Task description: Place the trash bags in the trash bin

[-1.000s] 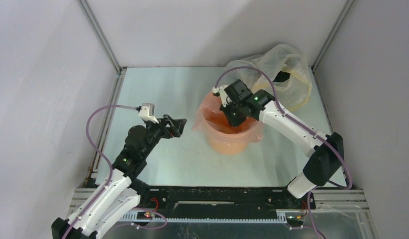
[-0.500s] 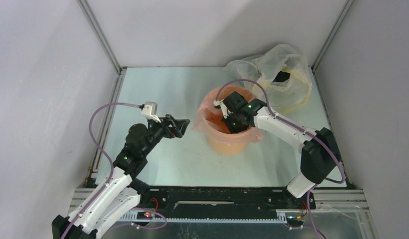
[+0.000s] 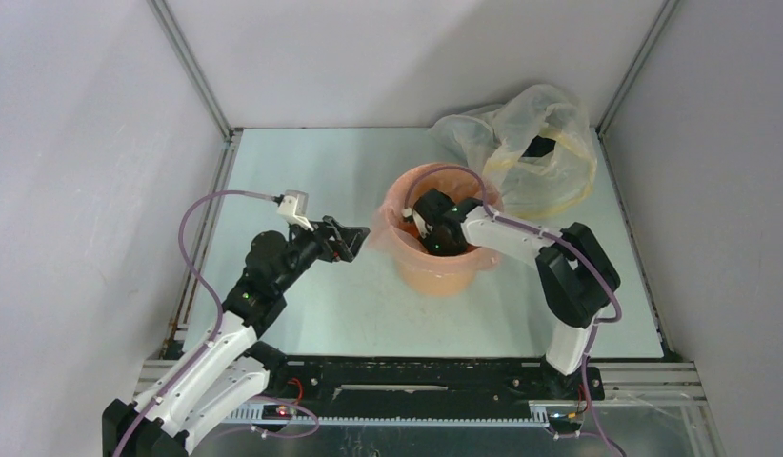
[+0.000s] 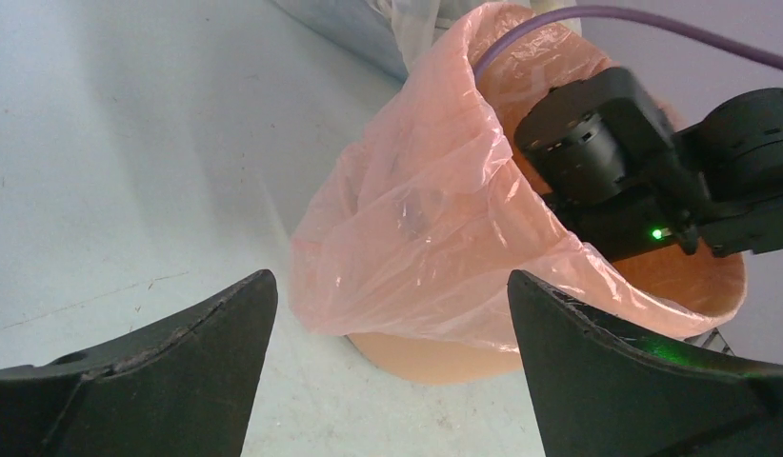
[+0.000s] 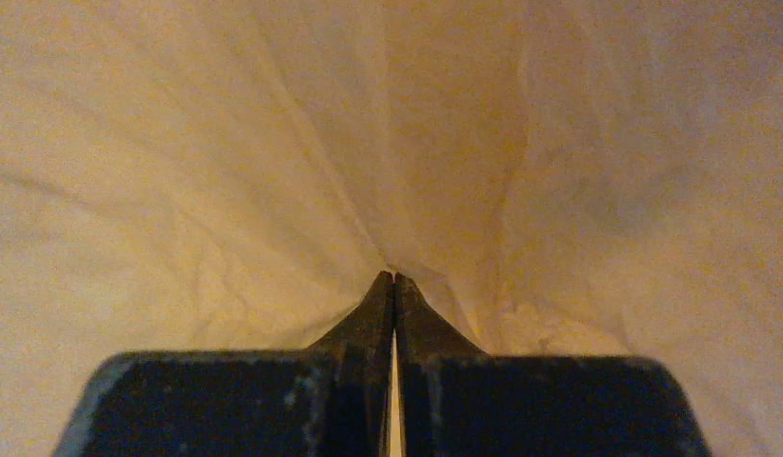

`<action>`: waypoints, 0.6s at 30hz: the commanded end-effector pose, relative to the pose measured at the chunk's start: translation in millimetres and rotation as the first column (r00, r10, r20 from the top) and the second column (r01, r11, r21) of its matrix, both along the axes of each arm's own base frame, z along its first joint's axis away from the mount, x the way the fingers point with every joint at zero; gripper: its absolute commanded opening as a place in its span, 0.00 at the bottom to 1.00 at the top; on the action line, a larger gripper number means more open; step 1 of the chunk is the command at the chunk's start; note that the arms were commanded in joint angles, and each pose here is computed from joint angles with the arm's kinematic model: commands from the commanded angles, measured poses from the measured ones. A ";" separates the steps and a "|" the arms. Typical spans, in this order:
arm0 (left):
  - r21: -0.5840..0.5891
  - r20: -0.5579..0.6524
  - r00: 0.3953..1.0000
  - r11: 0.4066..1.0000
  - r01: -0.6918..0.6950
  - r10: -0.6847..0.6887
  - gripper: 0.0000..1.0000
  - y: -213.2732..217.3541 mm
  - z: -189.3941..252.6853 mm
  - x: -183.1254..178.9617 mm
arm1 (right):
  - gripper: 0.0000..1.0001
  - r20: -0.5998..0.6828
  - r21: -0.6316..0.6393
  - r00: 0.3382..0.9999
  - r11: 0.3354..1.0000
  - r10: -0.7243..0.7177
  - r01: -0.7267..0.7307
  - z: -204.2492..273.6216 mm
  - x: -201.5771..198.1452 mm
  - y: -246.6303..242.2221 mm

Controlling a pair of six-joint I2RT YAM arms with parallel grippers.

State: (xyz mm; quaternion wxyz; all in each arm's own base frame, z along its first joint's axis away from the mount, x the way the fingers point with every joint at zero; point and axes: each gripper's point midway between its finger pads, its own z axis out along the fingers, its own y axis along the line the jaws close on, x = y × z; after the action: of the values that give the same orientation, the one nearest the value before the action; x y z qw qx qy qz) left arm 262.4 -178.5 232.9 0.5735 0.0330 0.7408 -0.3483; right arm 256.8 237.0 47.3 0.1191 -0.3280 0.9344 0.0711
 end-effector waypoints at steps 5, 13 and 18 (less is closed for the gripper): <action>-0.032 0.080 0.997 0.999 0.010 -0.007 0.99 -1.3 33.3 0.6 | 0.00 -0.043 -0.040 0.999 0.999 -0.028 0.026 -46.7 -4.6 2.3; -0.026 0.079 0.997 1.000 0.010 -0.007 0.99 -1.0 35.5 0.4 | 0.00 -0.080 -0.047 0.996 0.998 -0.051 0.047 -73.9 -12.2 2.5; -0.025 0.074 0.997 1.000 0.011 -0.009 0.99 -1.3 35.0 0.3 | 0.00 -0.026 -0.024 0.998 0.998 -0.059 0.058 -54.1 -6.8 3.6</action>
State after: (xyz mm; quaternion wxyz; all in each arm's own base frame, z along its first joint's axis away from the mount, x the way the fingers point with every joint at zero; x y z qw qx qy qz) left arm 262.7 -178.4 240.2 0.5769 0.0331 0.7376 -0.3494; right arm 255.0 242.7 9.0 0.1028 -0.3063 0.9439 0.0677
